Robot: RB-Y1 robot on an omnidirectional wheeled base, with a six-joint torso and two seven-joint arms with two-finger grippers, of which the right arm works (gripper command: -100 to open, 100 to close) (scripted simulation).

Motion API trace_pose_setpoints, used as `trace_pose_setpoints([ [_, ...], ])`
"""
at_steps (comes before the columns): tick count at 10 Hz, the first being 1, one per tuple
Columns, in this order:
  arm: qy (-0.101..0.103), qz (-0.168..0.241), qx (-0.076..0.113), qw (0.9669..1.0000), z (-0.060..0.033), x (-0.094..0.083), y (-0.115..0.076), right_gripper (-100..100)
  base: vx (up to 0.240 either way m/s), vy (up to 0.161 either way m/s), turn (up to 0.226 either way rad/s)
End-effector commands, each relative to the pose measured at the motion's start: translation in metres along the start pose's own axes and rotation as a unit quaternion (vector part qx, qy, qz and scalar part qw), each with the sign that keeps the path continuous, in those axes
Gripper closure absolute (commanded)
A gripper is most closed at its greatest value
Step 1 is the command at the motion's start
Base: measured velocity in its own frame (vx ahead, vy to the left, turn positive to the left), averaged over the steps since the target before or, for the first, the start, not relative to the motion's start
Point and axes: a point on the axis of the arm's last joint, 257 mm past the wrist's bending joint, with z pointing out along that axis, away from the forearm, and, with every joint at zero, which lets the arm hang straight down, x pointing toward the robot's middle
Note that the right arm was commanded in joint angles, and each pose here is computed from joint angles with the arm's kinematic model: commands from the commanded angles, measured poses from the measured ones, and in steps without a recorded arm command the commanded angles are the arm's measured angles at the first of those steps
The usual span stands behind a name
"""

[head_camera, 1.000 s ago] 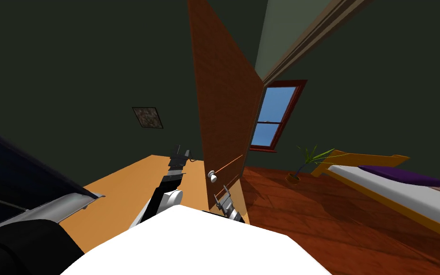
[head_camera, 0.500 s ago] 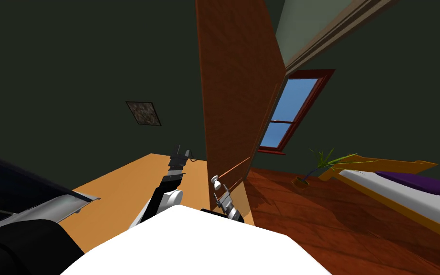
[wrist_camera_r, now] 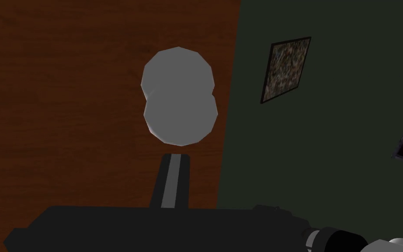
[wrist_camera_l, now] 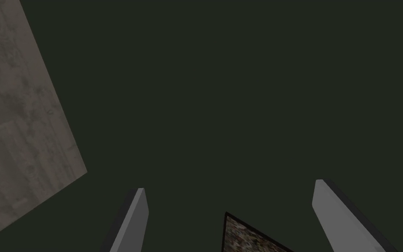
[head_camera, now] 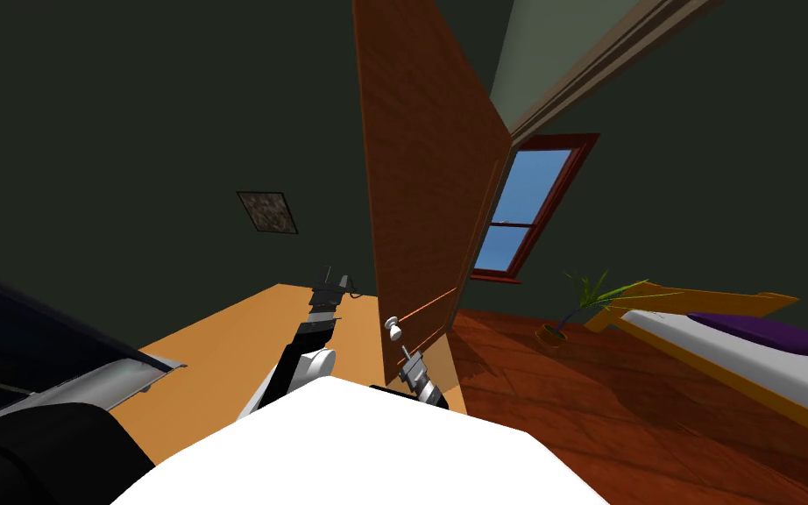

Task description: Push the door open

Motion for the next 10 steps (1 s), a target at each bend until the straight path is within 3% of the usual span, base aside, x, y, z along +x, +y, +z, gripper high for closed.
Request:
trace_pose_setpoints([
  [1,0.000,0.000,0.000,1.0000,0.0001,0.000,0.000,100,0.000,0.000,0.000],
  [2,0.000,0.000,0.006,1.0000,-0.0014,0.000,0.009,-100,-0.080,-0.079,-0.234],
  [5,0.001,0.001,0.010,0.9999,-0.0016,0.001,0.015,-100,-0.112,-0.080,-0.134],
  [10,0.001,0.002,0.017,0.9999,0.0070,0.000,0.010,-100,0.155,0.149,0.021],
])
